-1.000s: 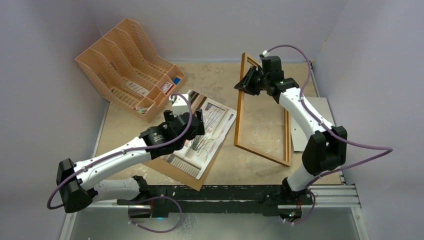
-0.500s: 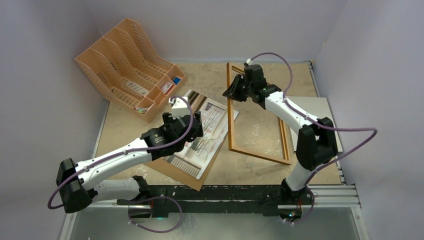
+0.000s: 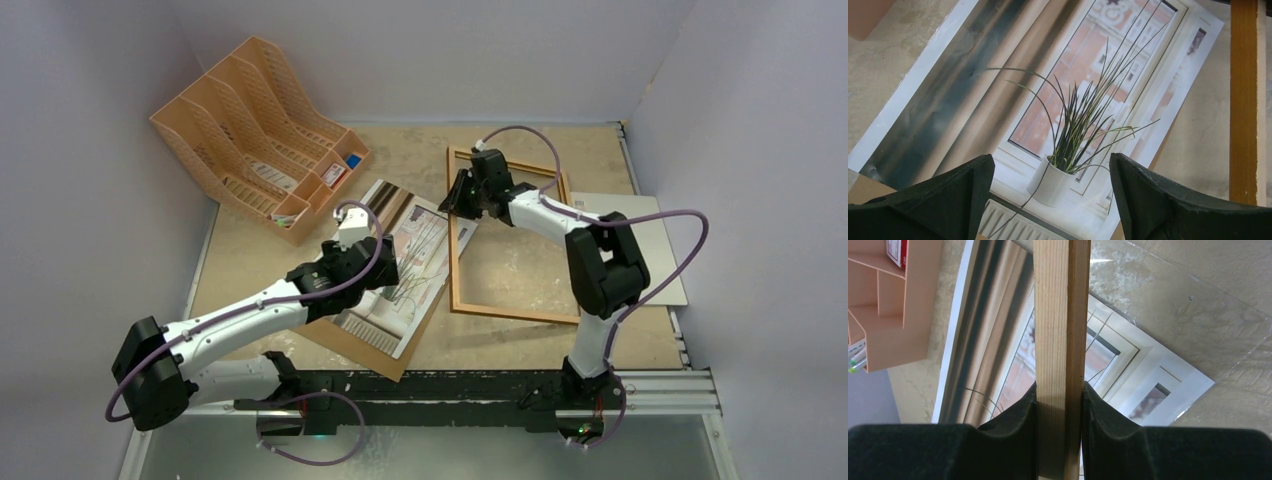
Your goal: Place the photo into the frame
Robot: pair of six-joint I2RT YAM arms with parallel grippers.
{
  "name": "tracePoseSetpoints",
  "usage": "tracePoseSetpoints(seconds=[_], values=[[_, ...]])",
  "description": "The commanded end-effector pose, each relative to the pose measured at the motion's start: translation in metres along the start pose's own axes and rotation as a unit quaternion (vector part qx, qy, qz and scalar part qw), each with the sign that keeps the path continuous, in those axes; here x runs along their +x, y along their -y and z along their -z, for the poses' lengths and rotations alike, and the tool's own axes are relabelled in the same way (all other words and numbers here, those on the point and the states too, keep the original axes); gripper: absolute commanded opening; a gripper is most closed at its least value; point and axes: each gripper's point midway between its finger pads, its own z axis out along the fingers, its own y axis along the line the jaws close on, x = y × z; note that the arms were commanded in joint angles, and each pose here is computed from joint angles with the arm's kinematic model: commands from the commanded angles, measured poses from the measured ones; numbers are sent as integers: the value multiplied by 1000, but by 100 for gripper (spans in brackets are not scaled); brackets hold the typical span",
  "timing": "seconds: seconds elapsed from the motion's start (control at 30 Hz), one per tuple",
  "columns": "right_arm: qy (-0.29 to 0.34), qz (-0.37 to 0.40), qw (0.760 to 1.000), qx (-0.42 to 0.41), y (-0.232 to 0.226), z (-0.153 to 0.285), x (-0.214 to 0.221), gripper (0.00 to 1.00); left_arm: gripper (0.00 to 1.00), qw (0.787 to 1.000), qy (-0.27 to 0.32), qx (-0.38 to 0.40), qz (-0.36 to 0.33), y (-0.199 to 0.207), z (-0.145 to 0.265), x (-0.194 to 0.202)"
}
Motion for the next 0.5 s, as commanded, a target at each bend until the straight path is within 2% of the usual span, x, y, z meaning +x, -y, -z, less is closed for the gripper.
tracePoseSetpoints(seconds=[0.0, 0.47], values=[[-27, -15, 999, -12, 8, -9, 13, 21, 89, 999, -13, 20, 38, 5, -7, 6], [-63, -3, 998, -26, 9, -19, 32, 44, 90, 998, -39, -21, 46, -17, -22, 30]])
